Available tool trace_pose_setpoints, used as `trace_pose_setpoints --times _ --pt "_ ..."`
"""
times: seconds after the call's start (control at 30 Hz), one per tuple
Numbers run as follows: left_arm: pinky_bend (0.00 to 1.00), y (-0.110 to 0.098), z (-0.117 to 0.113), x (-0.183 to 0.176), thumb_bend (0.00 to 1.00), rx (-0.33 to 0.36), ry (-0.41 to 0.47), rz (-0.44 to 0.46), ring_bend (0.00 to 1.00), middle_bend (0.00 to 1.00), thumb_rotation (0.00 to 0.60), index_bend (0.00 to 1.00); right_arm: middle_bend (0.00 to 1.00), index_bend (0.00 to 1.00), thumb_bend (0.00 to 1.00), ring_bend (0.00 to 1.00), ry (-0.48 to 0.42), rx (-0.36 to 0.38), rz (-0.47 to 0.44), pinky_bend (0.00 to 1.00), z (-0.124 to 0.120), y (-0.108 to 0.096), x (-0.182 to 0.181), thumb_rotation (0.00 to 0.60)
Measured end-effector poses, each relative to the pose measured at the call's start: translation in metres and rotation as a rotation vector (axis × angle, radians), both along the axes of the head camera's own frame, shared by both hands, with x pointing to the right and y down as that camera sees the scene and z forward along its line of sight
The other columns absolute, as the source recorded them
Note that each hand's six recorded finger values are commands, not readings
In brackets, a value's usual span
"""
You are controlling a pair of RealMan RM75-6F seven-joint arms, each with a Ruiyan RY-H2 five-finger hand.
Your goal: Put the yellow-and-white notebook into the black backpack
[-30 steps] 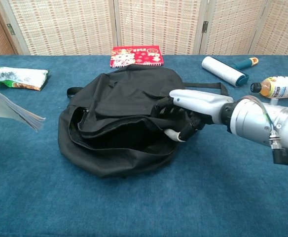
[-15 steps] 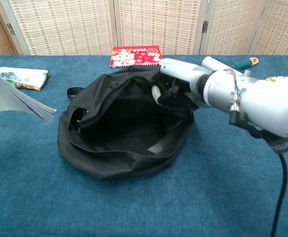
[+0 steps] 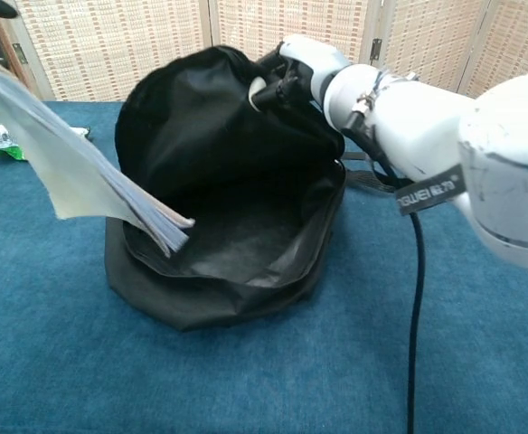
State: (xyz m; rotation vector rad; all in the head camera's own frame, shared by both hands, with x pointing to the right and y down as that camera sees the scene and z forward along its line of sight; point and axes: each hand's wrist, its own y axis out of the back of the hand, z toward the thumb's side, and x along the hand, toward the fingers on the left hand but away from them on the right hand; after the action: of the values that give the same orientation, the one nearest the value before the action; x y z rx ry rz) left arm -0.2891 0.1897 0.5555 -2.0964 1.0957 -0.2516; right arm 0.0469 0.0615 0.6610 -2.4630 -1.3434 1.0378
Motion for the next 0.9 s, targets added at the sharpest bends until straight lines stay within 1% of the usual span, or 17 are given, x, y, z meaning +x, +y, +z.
trace_pose_setpoints --times 0.17,0.33,0.43,0.6,0.7,0.9 --pt "0.27 -0.004 0.011 0.030 0.52 -0.034 0.051 0.029 0.49 0.60 0.600 0.70 0.47 0.74 0.79 0.40 -0.084 -0.016 0.036 0.36 -0.007 -0.001 -0.016 0.600" --pt "0.27 -0.011 0.023 0.050 0.52 -0.057 0.090 0.007 0.49 0.60 0.600 0.70 0.47 0.74 0.79 0.40 -0.162 -0.044 0.065 0.36 -0.012 0.000 -0.027 0.600" --pt "0.28 -0.014 0.033 0.059 0.52 -0.068 0.093 -0.005 0.49 0.61 0.600 0.70 0.47 0.74 0.79 0.40 -0.214 -0.062 0.082 0.36 -0.016 0.000 -0.033 0.600" --pt "0.29 -0.012 0.053 0.070 0.52 -0.071 0.062 -0.015 0.49 0.61 0.600 0.70 0.47 0.74 0.79 0.39 -0.266 -0.063 0.092 0.36 -0.024 -0.001 -0.041 0.600" --pt "0.33 -0.005 0.065 0.075 0.52 -0.065 0.026 -0.005 0.52 0.64 0.600 0.70 0.47 0.74 0.79 0.39 -0.279 -0.059 0.092 0.36 -0.027 -0.001 -0.043 0.600" --pt "0.43 0.007 0.087 0.078 0.52 -0.029 -0.077 0.026 0.56 0.68 0.600 0.71 0.47 0.74 0.79 0.39 -0.293 -0.067 0.090 0.36 -0.029 0.000 -0.043 0.600"
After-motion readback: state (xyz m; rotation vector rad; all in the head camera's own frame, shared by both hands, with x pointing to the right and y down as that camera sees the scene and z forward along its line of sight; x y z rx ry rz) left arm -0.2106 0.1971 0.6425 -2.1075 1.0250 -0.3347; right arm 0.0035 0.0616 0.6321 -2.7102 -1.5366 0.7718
